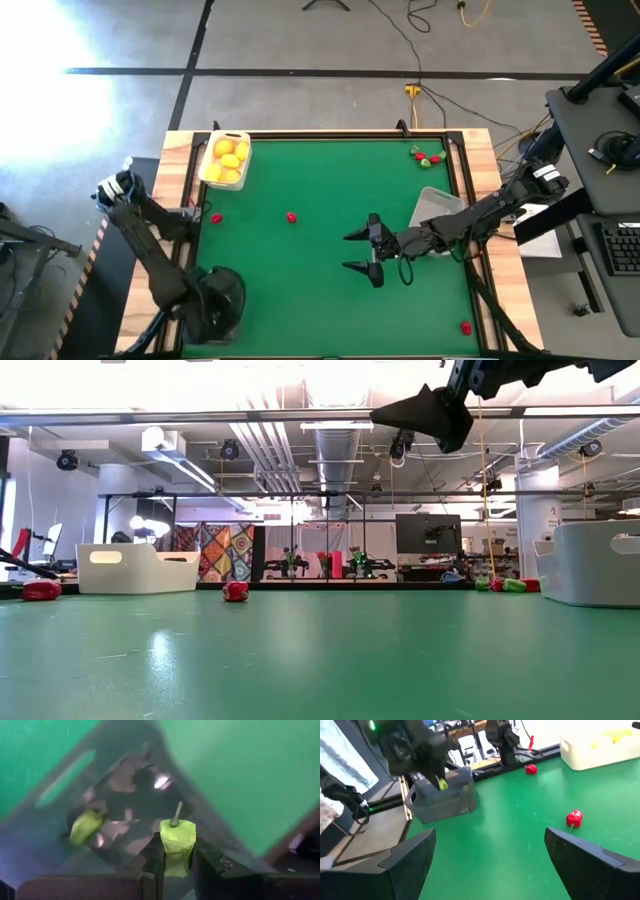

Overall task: Sort produce into baskets
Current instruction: Put the green chili pepper into the black bin, then move the green chili peppers to the center of the table

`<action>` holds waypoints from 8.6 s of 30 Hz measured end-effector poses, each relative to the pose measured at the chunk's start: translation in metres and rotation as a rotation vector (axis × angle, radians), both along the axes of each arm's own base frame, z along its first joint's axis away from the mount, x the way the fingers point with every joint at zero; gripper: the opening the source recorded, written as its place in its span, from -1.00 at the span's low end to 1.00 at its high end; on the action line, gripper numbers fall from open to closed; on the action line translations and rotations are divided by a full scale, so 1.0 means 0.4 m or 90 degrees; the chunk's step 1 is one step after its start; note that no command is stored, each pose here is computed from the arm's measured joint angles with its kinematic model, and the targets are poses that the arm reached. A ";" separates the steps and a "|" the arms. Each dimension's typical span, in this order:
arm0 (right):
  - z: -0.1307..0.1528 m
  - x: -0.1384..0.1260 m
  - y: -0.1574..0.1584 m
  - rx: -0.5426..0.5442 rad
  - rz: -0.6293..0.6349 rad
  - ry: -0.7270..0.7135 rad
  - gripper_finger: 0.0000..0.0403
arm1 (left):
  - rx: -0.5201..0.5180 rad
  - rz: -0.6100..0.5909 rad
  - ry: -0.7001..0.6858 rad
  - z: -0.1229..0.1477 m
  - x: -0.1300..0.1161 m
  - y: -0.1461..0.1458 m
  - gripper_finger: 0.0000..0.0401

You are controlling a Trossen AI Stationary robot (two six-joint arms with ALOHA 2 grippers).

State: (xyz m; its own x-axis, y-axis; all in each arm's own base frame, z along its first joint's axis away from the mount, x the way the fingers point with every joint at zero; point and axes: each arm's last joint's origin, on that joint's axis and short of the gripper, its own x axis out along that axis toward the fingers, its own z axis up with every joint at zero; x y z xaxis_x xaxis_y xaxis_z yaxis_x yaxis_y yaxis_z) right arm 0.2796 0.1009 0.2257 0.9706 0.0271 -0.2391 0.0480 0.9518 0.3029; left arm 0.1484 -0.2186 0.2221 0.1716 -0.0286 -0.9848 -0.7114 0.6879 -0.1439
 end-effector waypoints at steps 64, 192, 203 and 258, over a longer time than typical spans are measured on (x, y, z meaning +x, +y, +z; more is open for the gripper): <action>-0.149 -0.253 -0.857 0.289 -0.805 0.567 0.80 | 0.548 -0.381 -0.461 -0.086 0.428 0.203 -0.21; -0.058 0.165 0.187 -0.172 0.047 0.520 0.33 | 0.234 -0.543 -0.518 -0.026 0.263 0.120 -0.75; -0.054 0.172 0.188 -0.184 0.032 0.493 0.37 | 0.020 -0.368 -0.176 0.027 -0.043 0.054 -0.75; 0.105 0.070 -0.219 0.002 -0.456 0.781 0.47 | 0.353 -0.323 -0.422 0.015 0.143 0.074 -0.35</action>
